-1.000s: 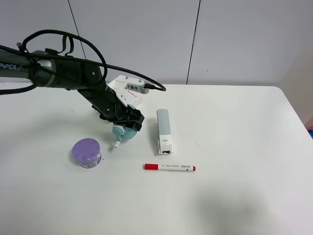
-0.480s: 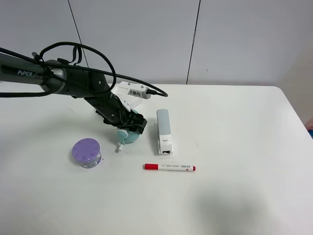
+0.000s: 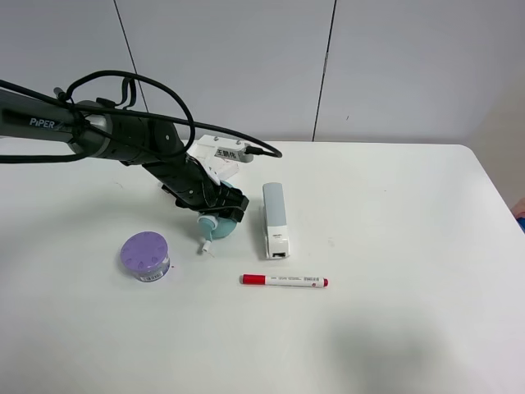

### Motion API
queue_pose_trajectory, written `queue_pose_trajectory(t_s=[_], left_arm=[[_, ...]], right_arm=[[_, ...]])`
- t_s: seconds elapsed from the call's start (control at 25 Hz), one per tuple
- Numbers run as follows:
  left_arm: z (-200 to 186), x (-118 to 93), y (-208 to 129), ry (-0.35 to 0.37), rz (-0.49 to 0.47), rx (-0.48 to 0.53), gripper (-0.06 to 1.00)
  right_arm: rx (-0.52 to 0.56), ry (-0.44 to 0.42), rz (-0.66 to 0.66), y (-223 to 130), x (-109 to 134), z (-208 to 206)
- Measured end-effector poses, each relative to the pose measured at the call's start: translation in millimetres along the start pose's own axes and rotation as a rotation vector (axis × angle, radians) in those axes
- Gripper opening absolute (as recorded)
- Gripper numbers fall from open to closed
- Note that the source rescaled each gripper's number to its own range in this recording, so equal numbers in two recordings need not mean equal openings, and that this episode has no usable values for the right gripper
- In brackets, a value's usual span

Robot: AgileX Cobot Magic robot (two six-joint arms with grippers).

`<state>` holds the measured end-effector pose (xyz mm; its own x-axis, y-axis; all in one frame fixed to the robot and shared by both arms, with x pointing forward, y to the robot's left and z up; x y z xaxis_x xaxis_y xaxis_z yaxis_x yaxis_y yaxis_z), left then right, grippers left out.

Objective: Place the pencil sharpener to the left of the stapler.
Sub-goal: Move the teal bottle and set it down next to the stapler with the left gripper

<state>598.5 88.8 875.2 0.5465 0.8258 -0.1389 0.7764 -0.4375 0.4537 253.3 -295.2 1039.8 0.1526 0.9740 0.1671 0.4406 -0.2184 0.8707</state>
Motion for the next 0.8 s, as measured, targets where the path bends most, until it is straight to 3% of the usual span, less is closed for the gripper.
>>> queue_pose_trajectory(t_s=[0.8], left_arm=[[12.2, 1.9, -3.3, -0.001, -0.017, -0.002, 0.00]], right_arm=[[0.000, 0.000, 0.000, 0.0, 0.0, 0.0]])
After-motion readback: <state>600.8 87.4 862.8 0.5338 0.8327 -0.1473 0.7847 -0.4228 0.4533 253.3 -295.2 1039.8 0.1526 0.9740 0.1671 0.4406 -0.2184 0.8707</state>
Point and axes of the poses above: a point on each arm's last joint axis where the gripper is mounted, z pointing out along that axis toward the gripper, x along the wrist's bending axis when the last joint is at zero, y = z × x, the point moved 2 cm from there along z, pointing out along that axis toward the gripper, and after that the axes turned 8 degrees about z, right-handed, at the moved point
